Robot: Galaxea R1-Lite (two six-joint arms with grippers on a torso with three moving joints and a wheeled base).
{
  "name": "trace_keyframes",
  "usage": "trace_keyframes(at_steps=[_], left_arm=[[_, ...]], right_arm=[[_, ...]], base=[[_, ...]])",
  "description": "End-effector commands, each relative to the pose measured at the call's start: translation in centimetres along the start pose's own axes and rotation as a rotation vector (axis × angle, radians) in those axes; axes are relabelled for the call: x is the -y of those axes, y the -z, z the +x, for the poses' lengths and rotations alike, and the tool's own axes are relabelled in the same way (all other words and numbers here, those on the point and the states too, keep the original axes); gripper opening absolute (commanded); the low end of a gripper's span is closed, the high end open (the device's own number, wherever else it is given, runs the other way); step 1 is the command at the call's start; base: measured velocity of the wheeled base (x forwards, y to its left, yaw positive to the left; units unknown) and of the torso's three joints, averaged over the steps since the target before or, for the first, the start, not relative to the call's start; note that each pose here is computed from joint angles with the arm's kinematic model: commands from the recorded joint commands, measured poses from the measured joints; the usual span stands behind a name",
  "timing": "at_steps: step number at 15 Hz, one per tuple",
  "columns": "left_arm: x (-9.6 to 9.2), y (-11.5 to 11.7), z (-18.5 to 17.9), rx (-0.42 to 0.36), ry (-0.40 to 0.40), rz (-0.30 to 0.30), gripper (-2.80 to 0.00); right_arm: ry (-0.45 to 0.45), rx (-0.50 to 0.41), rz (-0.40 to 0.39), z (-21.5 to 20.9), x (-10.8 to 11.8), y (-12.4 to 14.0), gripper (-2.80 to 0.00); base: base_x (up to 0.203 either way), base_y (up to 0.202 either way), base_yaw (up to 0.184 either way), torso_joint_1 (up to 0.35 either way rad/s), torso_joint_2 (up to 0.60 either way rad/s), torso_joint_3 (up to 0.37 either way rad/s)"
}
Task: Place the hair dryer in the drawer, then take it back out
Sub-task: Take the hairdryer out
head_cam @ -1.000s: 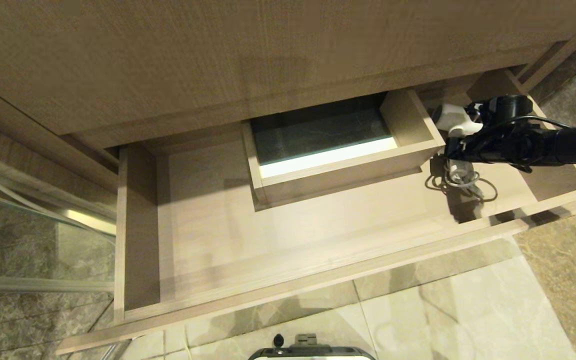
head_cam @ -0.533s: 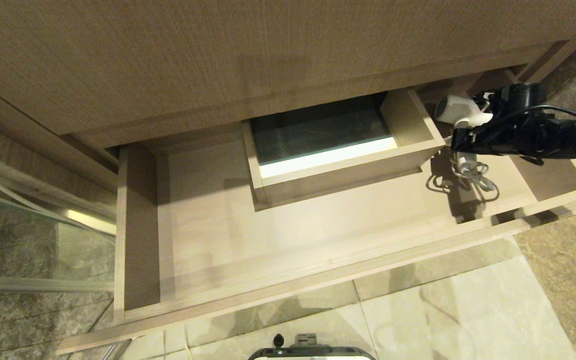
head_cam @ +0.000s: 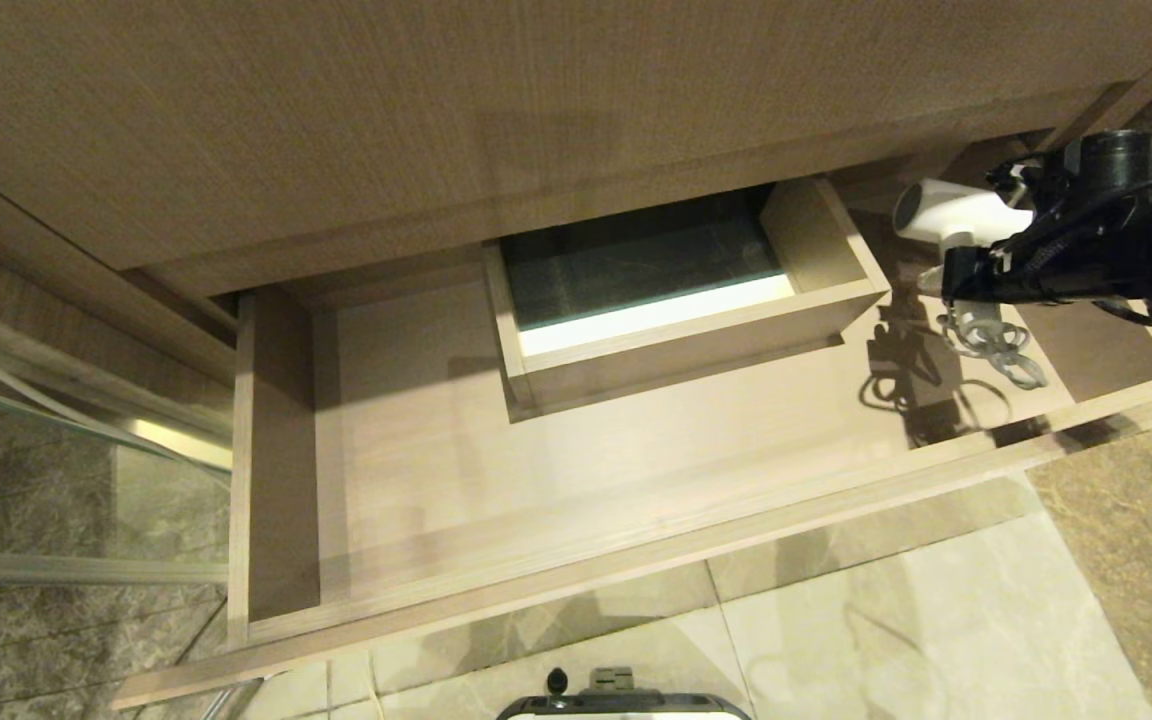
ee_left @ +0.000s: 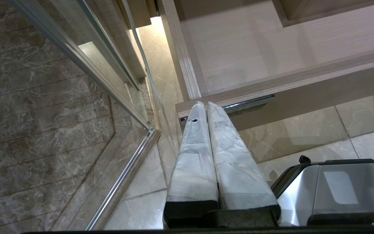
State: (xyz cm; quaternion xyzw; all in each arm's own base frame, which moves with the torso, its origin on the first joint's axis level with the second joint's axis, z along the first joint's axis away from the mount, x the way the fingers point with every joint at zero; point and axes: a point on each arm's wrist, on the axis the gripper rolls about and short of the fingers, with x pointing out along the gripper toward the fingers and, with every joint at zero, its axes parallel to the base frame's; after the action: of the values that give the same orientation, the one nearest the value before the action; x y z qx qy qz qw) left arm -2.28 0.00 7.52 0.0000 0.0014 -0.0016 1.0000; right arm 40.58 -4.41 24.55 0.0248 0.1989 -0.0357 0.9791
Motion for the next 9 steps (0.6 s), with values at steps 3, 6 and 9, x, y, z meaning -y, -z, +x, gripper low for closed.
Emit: trace_keyframes(at_steps=[3,6,9], left_arm=[[0.0,0.0,0.0,-0.002,0.0,0.0,-2.8],[0.0,0.0,0.0,-0.002,0.0,0.0,-2.8],[0.0,0.0,0.0,-0.002,0.0,0.0,-2.8]], right_arm=[[0.006,0.026,-0.075,-5.6,-0.2,-1.0,-2.8],[0.008,0.056,-0.123,-9.8,-0.3,-1.4,-2.8],[0.006,0.069,-0.166,-14.6,-0.5,-0.6,-2.8]], base=[[0.0,0.0,0.0,0.0,0.0,0.0],[0.0,0.0,0.0,0.0,0.0,0.0],[0.0,0.0,0.0,0.0,0.0,0.0]])
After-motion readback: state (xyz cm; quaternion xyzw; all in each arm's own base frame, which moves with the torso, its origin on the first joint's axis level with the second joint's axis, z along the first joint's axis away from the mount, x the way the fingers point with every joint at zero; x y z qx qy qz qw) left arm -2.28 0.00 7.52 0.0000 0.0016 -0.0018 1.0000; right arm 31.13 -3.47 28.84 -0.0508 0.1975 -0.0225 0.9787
